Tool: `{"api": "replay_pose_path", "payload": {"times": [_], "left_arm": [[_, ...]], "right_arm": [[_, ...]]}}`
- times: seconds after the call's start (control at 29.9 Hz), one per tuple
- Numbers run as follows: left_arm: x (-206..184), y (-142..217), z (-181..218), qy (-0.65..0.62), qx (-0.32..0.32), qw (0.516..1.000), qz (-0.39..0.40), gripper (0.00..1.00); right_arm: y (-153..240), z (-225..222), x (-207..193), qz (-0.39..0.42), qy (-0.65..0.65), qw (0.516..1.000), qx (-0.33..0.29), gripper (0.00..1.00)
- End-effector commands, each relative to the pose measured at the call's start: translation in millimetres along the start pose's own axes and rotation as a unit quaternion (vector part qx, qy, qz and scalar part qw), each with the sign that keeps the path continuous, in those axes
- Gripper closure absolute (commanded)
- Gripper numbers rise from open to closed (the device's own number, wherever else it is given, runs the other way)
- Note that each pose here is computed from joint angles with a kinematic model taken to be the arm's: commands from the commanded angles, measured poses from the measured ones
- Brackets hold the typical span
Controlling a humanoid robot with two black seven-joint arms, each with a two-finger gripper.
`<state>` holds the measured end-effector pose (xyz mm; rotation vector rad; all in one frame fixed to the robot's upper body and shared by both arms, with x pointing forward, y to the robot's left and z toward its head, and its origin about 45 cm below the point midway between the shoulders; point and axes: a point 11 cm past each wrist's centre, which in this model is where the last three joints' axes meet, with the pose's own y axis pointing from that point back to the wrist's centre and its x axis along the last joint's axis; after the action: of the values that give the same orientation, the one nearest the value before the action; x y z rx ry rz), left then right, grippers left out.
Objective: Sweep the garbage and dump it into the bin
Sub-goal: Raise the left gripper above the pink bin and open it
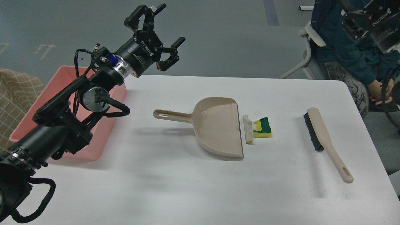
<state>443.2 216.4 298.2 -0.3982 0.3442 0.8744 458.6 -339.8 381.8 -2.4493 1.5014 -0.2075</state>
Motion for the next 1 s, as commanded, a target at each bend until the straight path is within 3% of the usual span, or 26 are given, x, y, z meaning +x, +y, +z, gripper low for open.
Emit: {"api": "replay_pose_path", "payload": {"times": [0.0, 0.4, 0.63, 0.97], "left_arm": [[1, 0, -1, -0.001, 0.001, 1.000, 0.001, 0.01], [4, 1, -4, -0.004, 0.008, 1.000, 0.015, 0.01], [18, 1, -3, -0.015, 0.011, 0.997, 0.074, 0.01], [19, 4, 5, -0.029, 0.012, 0.997, 0.072, 0.01]], "right_arm": [[-5, 6, -4, 0.001, -0.009, 1.000, 0.002, 0.00], [-9, 2, -7, 0.001, -0.014, 1.000, 0.013, 0.00], [-17, 2, -7, 0.012, -0.023, 0.999, 0.026, 0.00], [-20, 2, -9, 0.011, -0.025, 0.999, 0.029, 0.00]]}}
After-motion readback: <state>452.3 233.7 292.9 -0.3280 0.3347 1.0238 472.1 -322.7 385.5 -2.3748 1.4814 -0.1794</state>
